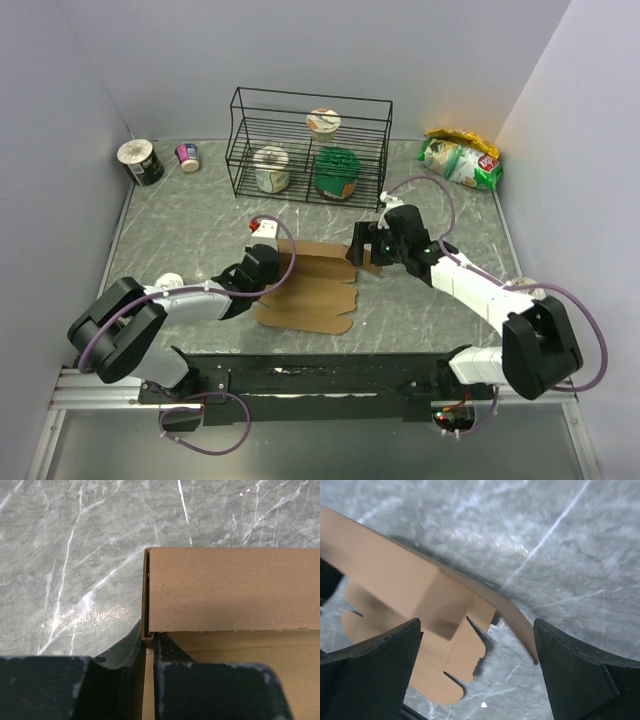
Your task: Fold the paper box
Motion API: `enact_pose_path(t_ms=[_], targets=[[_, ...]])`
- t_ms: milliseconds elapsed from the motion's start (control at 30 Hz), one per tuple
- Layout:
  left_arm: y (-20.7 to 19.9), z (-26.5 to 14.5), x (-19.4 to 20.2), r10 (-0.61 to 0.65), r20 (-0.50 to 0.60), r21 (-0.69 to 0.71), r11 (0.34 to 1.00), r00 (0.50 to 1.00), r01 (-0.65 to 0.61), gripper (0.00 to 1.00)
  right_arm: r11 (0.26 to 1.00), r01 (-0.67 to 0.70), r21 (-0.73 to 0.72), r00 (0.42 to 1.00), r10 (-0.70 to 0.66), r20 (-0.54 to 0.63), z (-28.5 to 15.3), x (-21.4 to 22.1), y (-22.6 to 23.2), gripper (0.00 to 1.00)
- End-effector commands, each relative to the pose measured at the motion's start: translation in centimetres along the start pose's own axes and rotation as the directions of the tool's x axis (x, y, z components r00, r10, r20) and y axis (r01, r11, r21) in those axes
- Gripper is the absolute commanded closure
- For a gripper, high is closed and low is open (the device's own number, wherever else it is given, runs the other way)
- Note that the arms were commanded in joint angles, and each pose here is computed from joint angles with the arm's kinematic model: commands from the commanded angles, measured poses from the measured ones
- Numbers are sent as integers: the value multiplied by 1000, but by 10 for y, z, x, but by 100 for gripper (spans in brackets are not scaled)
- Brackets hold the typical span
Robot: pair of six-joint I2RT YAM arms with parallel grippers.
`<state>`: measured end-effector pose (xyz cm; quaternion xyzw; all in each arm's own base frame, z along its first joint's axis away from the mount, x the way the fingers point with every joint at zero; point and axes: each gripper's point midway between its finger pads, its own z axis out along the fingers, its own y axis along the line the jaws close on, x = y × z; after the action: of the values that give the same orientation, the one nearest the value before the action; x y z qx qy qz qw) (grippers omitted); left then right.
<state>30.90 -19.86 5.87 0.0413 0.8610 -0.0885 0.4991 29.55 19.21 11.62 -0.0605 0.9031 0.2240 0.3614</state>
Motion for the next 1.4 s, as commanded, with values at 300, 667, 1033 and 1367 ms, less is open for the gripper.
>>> enact_pose_path(t_ms=[300, 667, 1033, 1367], targets=[[-7, 6, 21, 36, -88, 40, 999, 995, -33, 95, 941, -258, -217, 966, 245, -86, 20, 14, 39, 11], [-8, 6, 22, 37, -92, 43, 999, 995, -33, 96, 913, -360, -192, 930, 334, -154, 35, 40, 34, 9], [-9, 6, 22, 39, -96, 52, 998, 995, -34, 96, 903, -352, -248, 934, 323, -149, 34, 47, 36, 33], [-10, 6, 24, 40, -100, 58, 998, 994, -34, 97, 905, -337, -261, 939, 302, -166, 22, 54, 37, 18]])
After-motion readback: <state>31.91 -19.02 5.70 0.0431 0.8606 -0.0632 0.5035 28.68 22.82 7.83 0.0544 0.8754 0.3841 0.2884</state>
